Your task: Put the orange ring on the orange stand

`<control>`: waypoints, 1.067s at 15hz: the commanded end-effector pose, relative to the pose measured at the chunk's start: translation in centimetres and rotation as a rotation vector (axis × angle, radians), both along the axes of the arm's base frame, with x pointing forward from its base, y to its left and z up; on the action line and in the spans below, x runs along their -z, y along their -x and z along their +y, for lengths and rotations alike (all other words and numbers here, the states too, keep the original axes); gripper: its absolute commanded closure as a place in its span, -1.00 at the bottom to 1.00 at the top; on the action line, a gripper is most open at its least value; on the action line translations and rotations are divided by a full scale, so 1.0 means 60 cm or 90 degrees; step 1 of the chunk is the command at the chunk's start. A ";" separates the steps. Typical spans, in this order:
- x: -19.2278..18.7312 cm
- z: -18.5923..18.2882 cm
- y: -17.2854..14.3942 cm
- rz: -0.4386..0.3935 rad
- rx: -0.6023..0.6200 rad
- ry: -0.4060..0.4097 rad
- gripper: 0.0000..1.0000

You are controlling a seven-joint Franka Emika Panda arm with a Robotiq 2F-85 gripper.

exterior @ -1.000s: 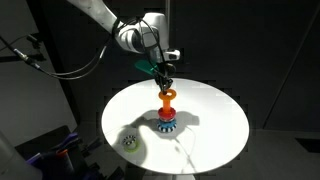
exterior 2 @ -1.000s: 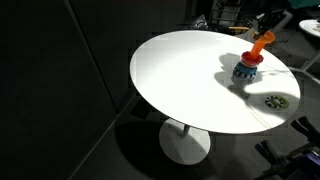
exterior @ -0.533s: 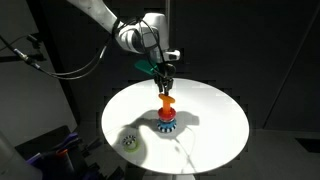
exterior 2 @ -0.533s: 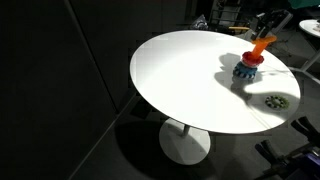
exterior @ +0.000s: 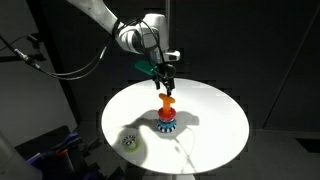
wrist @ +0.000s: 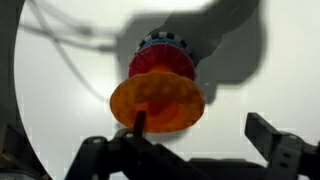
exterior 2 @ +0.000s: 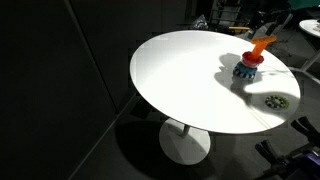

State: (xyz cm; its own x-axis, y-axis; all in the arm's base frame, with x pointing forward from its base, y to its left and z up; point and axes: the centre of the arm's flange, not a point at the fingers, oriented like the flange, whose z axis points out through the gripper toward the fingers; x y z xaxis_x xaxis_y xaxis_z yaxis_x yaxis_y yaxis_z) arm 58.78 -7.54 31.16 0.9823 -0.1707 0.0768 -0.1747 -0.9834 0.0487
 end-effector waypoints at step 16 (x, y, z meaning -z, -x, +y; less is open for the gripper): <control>-0.047 0.011 0.040 0.064 -0.015 0.002 -1.00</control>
